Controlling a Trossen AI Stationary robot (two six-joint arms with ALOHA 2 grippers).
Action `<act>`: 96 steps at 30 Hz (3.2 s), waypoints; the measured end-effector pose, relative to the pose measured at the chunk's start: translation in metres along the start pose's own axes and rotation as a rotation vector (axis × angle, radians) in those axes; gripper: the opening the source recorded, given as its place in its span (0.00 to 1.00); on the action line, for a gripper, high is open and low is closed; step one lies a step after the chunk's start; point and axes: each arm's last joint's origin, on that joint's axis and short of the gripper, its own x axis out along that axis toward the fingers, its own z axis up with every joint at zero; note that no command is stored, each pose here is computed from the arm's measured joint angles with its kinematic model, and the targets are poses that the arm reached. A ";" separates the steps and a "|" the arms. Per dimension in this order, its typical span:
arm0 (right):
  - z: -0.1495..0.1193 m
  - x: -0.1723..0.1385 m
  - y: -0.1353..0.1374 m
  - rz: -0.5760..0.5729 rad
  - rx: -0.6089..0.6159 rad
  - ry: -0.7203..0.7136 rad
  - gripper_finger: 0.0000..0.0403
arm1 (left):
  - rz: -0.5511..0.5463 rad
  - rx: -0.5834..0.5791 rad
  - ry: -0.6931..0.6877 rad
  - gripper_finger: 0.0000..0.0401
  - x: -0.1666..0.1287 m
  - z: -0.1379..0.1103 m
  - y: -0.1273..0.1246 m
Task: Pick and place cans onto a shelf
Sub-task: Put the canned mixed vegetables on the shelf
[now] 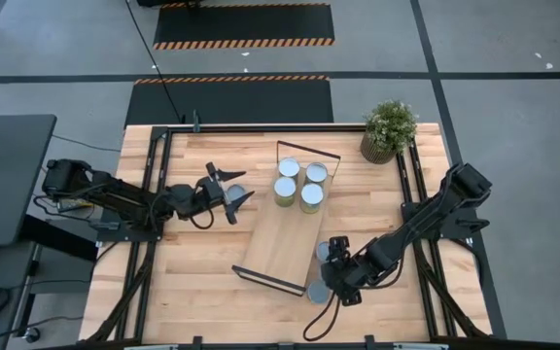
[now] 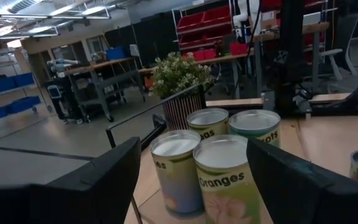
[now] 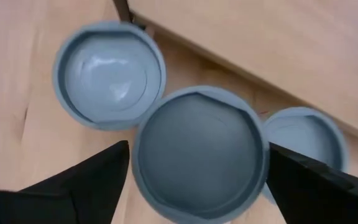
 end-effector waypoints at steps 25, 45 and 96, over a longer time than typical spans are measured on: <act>0.002 0.003 -0.005 0.019 0.011 0.020 0.72 | 0.000 0.001 0.003 0.74 0.000 0.000 0.000; 0.058 -0.047 -0.062 -0.223 0.053 -0.025 0.75 | -0.120 -0.001 -0.009 0.74 0.000 -0.001 -0.004; 0.046 -0.061 -0.054 -0.451 0.213 -0.141 0.91 | -0.128 0.018 0.031 0.74 0.000 -0.005 -0.004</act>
